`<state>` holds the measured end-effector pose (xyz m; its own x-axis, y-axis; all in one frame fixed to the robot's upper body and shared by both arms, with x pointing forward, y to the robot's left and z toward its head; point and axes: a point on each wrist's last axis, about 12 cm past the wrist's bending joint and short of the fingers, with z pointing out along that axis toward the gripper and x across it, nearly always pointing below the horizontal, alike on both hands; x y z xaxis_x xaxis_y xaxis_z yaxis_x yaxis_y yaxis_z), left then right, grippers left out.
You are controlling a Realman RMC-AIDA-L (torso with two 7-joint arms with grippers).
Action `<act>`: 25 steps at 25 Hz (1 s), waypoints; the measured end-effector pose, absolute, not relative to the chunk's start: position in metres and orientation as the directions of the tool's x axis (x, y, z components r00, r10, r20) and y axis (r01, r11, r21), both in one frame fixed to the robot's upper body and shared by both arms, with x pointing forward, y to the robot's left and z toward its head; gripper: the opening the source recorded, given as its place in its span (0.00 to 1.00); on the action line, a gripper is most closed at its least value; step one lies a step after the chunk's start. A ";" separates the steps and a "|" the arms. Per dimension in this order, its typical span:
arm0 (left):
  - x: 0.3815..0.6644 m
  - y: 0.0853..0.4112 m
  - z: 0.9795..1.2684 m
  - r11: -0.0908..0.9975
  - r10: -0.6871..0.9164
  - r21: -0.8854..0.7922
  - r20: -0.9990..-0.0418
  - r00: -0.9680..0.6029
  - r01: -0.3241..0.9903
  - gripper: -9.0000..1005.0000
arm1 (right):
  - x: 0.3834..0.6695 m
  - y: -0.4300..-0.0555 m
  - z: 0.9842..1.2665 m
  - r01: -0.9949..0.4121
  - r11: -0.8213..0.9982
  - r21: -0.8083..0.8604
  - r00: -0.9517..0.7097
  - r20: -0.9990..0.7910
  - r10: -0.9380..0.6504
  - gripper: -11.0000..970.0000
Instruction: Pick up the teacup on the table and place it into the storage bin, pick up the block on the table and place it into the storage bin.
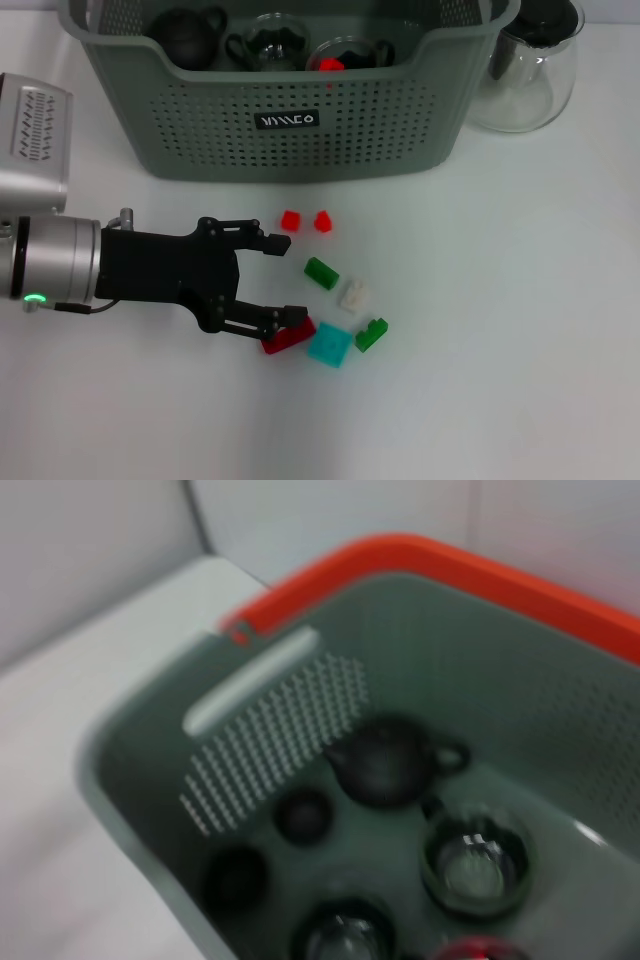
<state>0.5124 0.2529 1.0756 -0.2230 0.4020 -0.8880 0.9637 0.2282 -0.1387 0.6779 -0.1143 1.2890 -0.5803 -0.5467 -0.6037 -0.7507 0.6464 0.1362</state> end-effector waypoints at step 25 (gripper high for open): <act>0.513 0.252 1.076 0.227 0.402 -0.138 -0.888 -0.222 0.964 0.87 | 0.684 -0.082 1.234 -0.764 0.645 -0.033 -0.520 -0.560 -0.645 0.37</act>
